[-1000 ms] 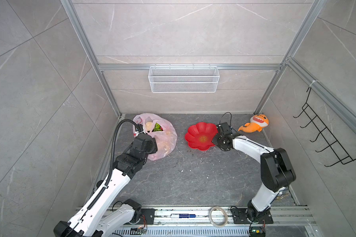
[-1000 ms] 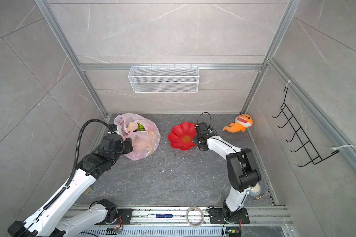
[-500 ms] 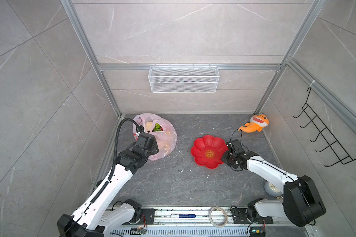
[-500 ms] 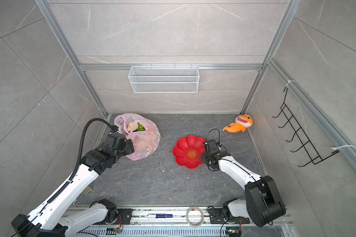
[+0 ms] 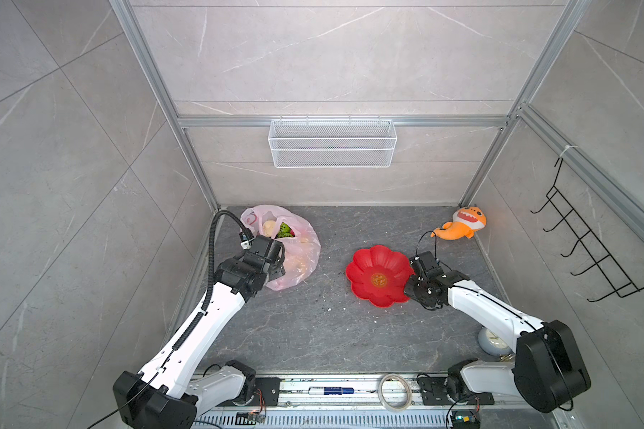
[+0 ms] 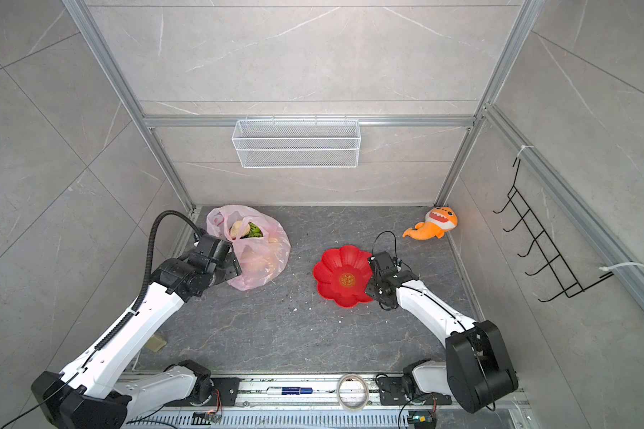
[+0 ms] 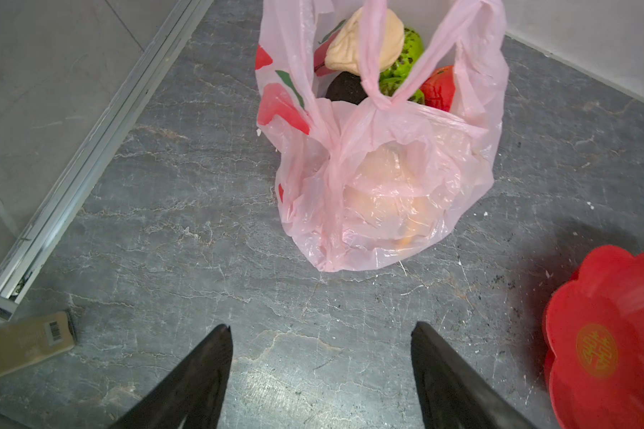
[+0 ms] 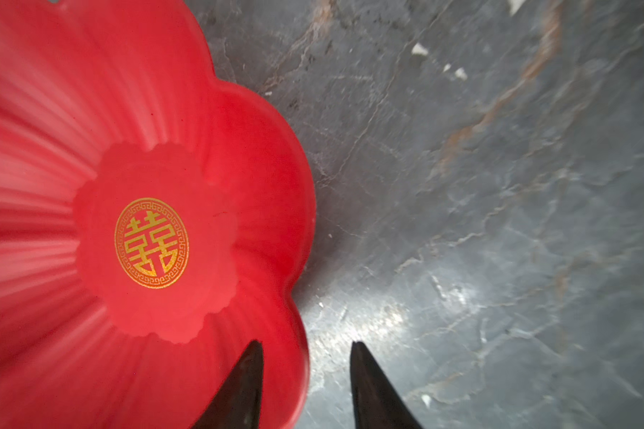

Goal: Take fruits out of the plastic bag
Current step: Move the plate to the center of the table, then move the plastic bag to the center of the table.

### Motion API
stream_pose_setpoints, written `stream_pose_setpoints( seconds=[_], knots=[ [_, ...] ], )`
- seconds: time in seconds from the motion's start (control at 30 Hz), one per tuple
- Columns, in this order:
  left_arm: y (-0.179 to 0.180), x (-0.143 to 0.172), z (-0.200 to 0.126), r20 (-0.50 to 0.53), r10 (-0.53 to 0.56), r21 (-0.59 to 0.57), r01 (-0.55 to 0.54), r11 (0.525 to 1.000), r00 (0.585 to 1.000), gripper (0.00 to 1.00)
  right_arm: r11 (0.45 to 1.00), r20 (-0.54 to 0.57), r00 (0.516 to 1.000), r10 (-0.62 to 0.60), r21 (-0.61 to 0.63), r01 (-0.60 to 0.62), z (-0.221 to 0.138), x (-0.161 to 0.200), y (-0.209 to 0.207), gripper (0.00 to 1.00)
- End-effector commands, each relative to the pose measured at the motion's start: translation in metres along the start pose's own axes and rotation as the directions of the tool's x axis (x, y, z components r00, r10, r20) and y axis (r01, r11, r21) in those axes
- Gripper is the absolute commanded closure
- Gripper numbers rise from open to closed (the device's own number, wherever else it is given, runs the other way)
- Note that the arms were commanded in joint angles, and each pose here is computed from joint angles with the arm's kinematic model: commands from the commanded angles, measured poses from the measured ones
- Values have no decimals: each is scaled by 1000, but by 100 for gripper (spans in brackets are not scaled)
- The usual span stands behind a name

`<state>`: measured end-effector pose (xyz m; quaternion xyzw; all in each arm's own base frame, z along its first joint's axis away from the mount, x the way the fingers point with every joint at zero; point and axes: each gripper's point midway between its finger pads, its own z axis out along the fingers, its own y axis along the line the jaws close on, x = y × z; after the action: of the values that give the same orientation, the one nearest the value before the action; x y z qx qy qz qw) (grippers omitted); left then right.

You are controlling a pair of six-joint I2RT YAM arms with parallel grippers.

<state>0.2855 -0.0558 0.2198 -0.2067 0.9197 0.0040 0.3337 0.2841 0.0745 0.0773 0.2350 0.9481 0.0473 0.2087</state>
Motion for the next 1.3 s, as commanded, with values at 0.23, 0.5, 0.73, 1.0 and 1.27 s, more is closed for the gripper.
stream_pose_setpoints(
  seconds=[0.23,0.5,0.73,1.0,1.27],
  knots=[
    [-17,-47,37,-5,-9,112,10,994,1000,18,990,150,979,-138,55,132,-65,-41,-4,52],
    [-49,-59,68,-36,243,173,-234,957,969,22,987,228,961,-154,-8,160,-90,-67,20,50],
    [-47,-63,92,-51,368,111,-361,926,929,25,983,243,956,-164,-41,179,-91,-76,35,50],
    [-61,-48,118,-52,436,182,-421,889,898,28,980,260,951,-169,-58,190,-94,-84,44,50],
    [-72,-38,135,-30,438,239,-419,876,898,48,979,267,948,-174,-60,197,-95,-89,48,50]
  ],
)
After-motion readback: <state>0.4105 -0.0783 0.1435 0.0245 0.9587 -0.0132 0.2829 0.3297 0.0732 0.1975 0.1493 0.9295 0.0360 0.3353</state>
